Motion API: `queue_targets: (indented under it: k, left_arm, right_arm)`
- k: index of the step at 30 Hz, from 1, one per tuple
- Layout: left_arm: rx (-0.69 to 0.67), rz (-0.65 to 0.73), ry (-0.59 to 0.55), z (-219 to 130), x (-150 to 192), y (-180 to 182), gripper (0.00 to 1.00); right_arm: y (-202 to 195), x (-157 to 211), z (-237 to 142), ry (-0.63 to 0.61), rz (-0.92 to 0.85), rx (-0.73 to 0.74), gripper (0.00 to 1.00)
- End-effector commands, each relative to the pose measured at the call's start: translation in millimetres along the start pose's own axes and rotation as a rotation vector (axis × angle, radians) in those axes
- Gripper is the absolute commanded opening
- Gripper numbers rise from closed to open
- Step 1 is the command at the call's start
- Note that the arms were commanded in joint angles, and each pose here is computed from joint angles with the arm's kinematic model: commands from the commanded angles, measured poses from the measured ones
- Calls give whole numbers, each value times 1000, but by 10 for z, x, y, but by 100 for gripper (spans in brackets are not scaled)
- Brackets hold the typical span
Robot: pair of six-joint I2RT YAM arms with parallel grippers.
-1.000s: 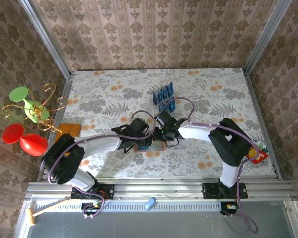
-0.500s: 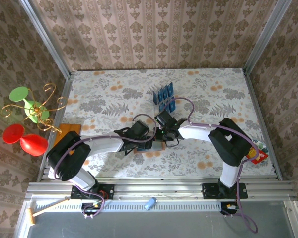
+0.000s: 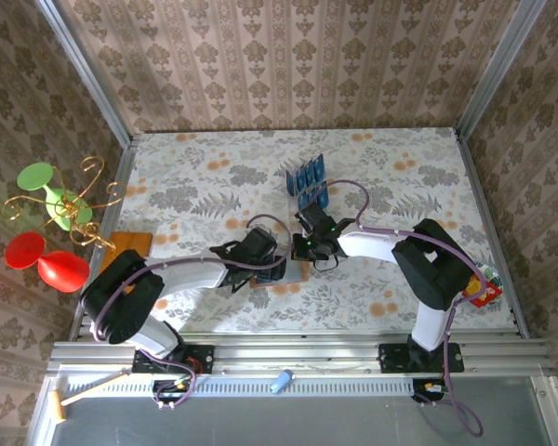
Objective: Put the credit cards into the card holder
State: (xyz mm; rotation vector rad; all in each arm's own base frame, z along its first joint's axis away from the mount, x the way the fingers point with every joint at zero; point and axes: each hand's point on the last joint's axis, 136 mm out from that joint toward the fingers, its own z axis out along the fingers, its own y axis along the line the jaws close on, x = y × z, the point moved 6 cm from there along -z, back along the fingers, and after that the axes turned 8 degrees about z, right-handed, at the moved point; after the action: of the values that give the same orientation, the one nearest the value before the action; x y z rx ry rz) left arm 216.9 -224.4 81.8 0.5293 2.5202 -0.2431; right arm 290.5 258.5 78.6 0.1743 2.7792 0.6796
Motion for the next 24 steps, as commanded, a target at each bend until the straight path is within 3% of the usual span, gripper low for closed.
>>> queue_targets:
  k: [1,24]
  left_arm:
    - [37,-3,-38,-95,-73,-14,100]
    - [56,6,-19,46,42,-17,100]
  right_arm:
    - [31,-4,-26,16,-5,-10,1]
    - [101,131,168,80,6,-48,0]
